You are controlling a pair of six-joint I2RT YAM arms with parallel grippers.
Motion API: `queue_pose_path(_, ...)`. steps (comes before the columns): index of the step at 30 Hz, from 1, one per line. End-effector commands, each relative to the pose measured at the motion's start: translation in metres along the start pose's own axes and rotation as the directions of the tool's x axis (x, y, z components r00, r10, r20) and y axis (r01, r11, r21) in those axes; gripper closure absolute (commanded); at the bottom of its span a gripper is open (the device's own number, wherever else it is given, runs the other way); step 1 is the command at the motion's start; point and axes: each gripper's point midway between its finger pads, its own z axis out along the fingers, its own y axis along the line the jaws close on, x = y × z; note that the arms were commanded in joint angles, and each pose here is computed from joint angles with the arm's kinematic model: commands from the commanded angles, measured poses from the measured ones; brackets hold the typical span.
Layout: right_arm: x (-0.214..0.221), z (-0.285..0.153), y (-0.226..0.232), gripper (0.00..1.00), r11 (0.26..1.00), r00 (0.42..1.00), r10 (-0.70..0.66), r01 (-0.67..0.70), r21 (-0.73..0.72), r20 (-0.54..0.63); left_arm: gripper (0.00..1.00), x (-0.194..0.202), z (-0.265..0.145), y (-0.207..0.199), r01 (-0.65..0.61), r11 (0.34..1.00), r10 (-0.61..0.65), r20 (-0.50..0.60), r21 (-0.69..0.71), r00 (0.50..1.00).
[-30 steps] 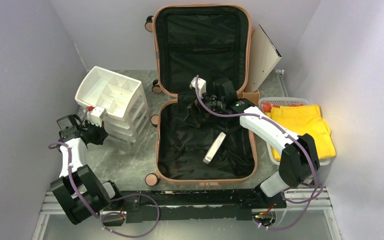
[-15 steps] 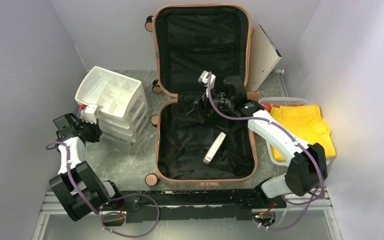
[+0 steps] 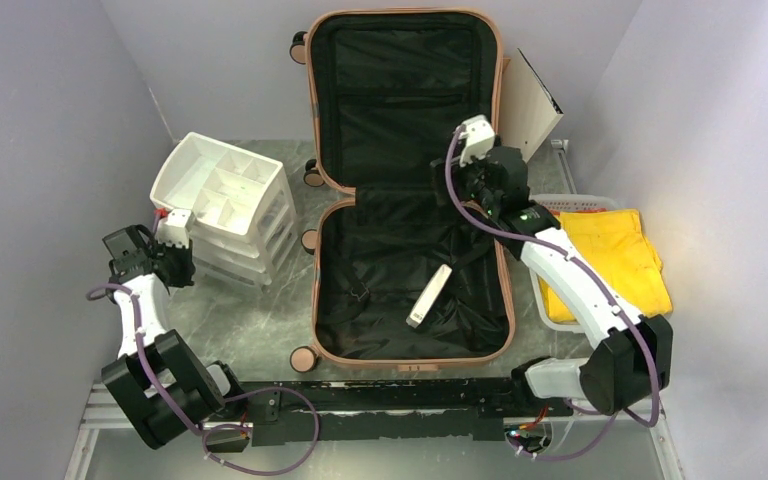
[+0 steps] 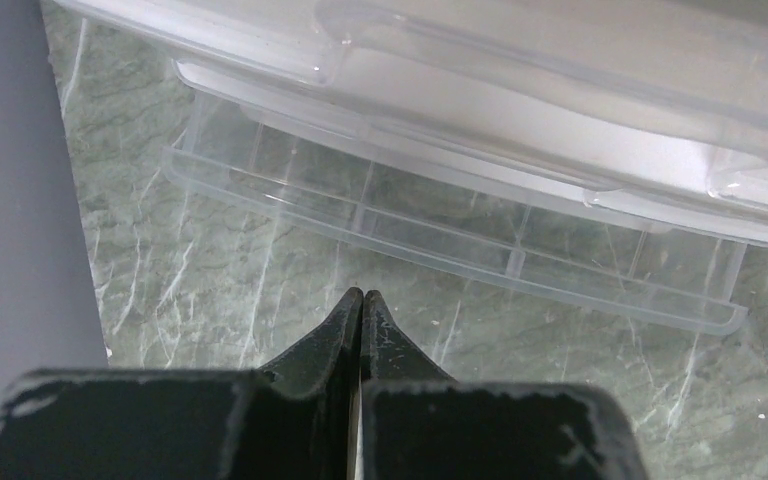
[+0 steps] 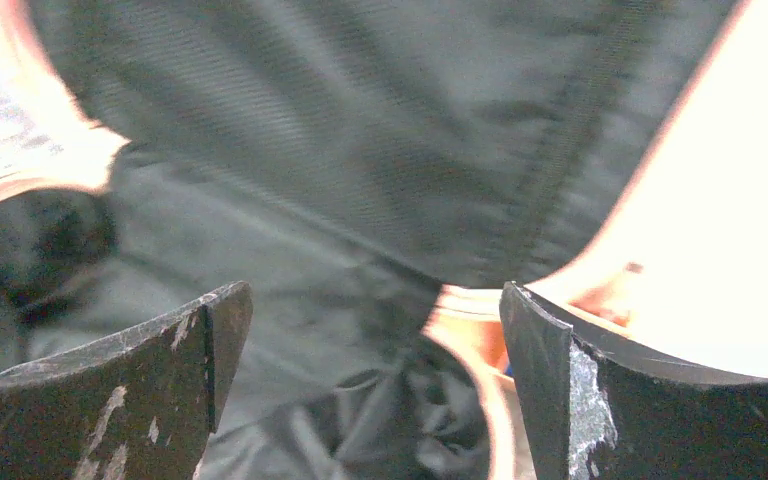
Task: Open, take out, and arrange the luggage
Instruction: Open the drawer in the storage box.
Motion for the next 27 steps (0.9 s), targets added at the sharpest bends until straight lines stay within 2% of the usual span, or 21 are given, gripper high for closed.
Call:
queue_pose_path(1, -0.046, -0.019, -0.090, 0.00, 0.943, 0.995, 0.008, -0.042, 0.331, 0.104, 0.95, 0.000, -0.007, 0.004, -0.001, 1.000, 0.001, -0.022, -0.018, 1.000)
queue_pose_path(4, -0.039, -0.001, -0.131, 0.00, 0.936, 0.996, 0.073, -0.084, 0.341, 0.044, 0.95, -0.002, -0.005, 0.005, 0.013, 1.000, -0.013, -0.032, -0.004, 0.999)
queue_pose_path(5, -0.026, 0.008, -0.143, 0.00, 0.935, 0.993, 0.118, -0.109, 0.337, -0.007, 0.95, -0.001, -0.004, 0.005, 0.019, 1.000, -0.019, -0.039, -0.001, 0.999)
queue_pose_path(8, 0.008, 0.029, -0.146, 0.00, 0.960, 0.976, 0.177, -0.143, 0.239, -0.128, 0.95, -0.002, -0.003, 0.007, 0.027, 1.000, -0.027, -0.048, -0.003, 0.999)
queue_pose_path(11, 0.014, 0.030, -0.111, 0.00, 0.983, 0.972, 0.179, -0.169, 0.075, -0.156, 0.95, -0.006, -0.007, 0.007, 0.010, 1.000, -0.010, -0.041, -0.001, 0.999)
queue_pose_path(13, 0.006, 0.027, -0.068, 0.00, 0.976, 0.977, 0.168, -0.184, -0.117, -0.130, 0.93, -0.014, -0.011, 0.004, -0.040, 0.999, 0.041, -0.017, 0.027, 0.999)
queue_pose_path(14, 0.001, 0.025, -0.046, 0.00, 0.968, 0.983, 0.140, -0.161, -0.192, -0.119, 0.91, -0.019, -0.014, 0.001, -0.087, 0.995, 0.087, 0.003, 0.044, 0.996)
queue_pose_path(17, -0.004, 0.024, 0.009, 0.00, 0.953, 0.994, 0.035, -0.063, -0.296, -0.100, 0.83, -0.032, -0.023, -0.003, -0.248, 0.966, 0.244, 0.071, 0.068, 0.967)
queue_pose_path(21, -0.001, 0.021, 0.033, 0.00, 0.927, 0.994, 0.039, -0.072, -0.368, -0.098, 0.58, -0.035, -0.037, -0.020, -0.493, 0.851, 0.478, 0.120, 0.180, 0.870)
queue_pose_path(23, 0.002, 0.020, 0.033, 0.00, 0.926, 0.993, 0.034, -0.073, -0.371, -0.111, 0.51, -0.033, -0.045, -0.029, -0.574, 0.773, 0.557, 0.143, 0.270, 0.818)
queue_pose_path(27, 0.002, 0.016, 0.006, 0.00, 0.962, 0.991, 0.081, -0.106, -0.253, -0.106, 0.44, -0.025, -0.059, -0.045, -0.669, 0.606, 0.656, 0.206, 0.430, 0.726)
